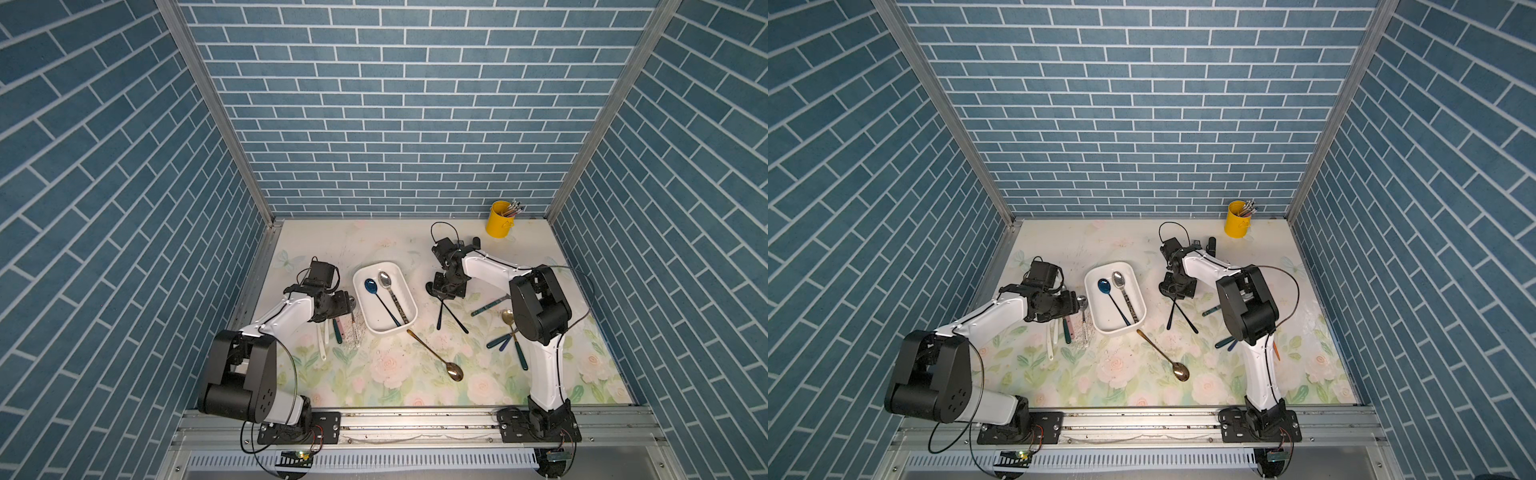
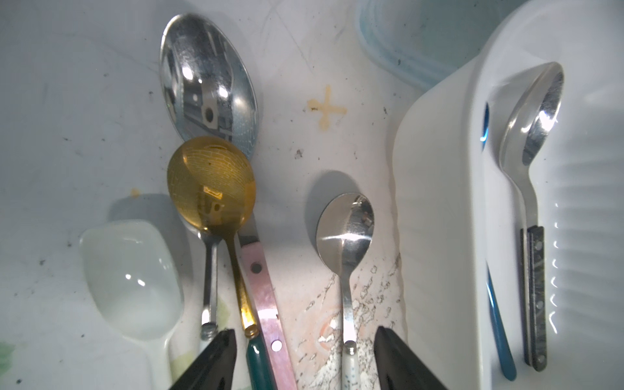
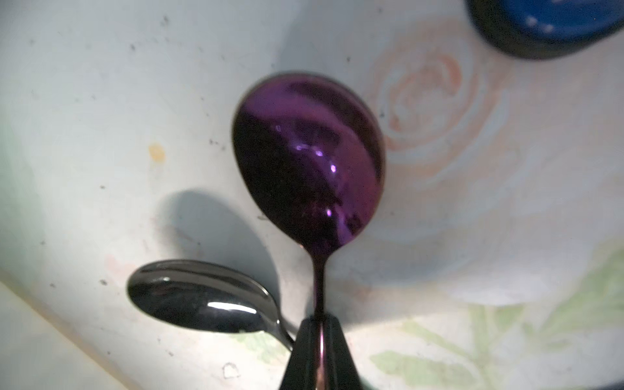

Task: Put the spoon into the storage box
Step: Pick up the spoon from the center of the board, then place the spoon in the storage box.

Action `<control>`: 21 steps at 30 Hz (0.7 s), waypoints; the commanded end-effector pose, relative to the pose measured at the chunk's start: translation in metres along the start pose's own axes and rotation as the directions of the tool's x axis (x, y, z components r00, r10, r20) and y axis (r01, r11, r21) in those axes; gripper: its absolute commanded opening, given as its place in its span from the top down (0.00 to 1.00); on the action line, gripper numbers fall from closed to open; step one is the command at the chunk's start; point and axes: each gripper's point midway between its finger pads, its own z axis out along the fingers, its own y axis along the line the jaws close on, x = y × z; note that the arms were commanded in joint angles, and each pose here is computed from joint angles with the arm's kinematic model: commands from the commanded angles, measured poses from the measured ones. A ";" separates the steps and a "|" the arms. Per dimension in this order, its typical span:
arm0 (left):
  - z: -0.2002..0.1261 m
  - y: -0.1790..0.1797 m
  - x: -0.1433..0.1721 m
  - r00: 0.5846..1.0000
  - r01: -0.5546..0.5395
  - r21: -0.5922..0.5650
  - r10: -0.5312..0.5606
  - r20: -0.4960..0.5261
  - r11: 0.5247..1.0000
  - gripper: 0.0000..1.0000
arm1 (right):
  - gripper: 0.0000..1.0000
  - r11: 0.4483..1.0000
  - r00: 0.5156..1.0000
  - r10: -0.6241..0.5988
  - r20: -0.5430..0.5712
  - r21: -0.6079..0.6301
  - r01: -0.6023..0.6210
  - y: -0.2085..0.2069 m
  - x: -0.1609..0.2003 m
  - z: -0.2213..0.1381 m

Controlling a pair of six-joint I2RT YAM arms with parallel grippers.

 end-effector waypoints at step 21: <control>0.006 -0.007 0.003 0.999 -0.015 0.019 0.015 -0.039 1.000 0.30 | 0.94 0.899 0.895 -0.385 0.224 -0.128 0.419 0.144 -0.017 -0.119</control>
